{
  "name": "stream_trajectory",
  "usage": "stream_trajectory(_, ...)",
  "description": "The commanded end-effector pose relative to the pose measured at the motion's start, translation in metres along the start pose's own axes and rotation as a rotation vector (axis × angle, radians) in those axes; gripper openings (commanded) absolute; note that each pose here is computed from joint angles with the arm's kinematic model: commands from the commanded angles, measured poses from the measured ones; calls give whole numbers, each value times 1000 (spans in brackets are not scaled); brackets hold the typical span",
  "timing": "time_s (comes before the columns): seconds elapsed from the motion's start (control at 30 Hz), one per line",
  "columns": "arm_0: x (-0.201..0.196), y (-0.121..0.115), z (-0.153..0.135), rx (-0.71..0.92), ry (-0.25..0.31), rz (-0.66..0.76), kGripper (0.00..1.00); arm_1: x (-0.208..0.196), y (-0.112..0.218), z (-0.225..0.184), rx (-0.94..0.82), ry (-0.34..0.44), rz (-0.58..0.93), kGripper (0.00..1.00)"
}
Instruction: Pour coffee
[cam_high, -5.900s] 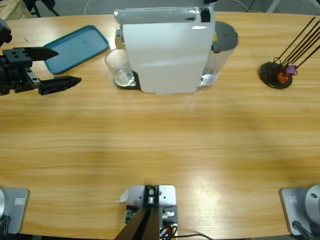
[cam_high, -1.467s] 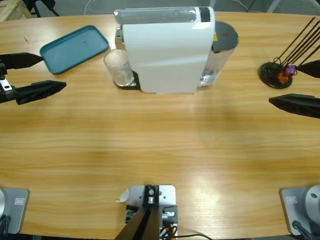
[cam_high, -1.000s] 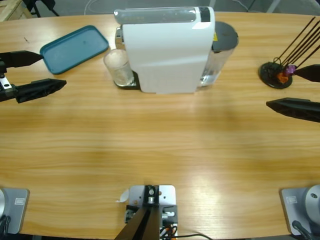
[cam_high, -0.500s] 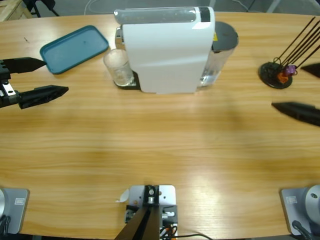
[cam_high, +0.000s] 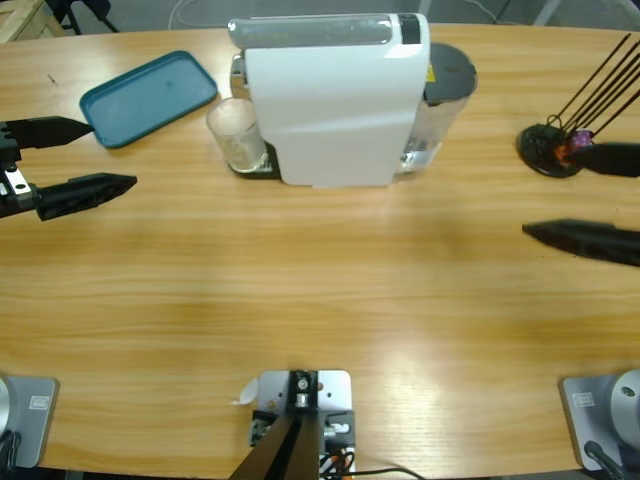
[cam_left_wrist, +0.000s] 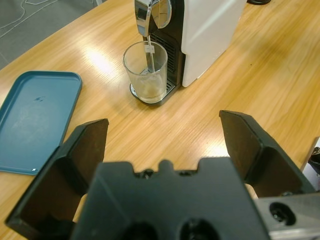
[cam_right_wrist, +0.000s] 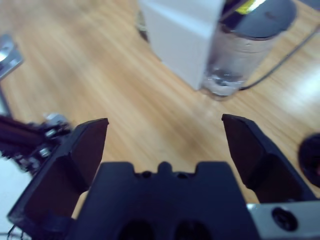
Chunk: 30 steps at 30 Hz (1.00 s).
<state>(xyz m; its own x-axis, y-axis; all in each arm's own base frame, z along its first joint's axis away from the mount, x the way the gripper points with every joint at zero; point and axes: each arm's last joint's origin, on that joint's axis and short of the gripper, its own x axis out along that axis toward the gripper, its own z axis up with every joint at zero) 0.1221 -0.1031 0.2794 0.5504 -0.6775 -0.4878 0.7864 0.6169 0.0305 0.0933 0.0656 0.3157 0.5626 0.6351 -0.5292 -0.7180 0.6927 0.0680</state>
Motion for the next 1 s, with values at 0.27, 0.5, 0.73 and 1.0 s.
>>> stream_trajectory(0.27,-1,-2,-9,-21,6,-22,968,6,-8,-1,83,0,-96,1000)
stream_trajectory(0.5,3,-1,-6,-20,6,-24,968,5,-7,-2,82,-3,-102,1000)
stream_trajectory(0.73,8,0,-7,-15,10,-25,968,5,-8,-4,83,2,-125,1000)
stream_trajectory(1.0,44,17,-6,100,58,12,968,8,-11,-5,86,22,-145,1000)
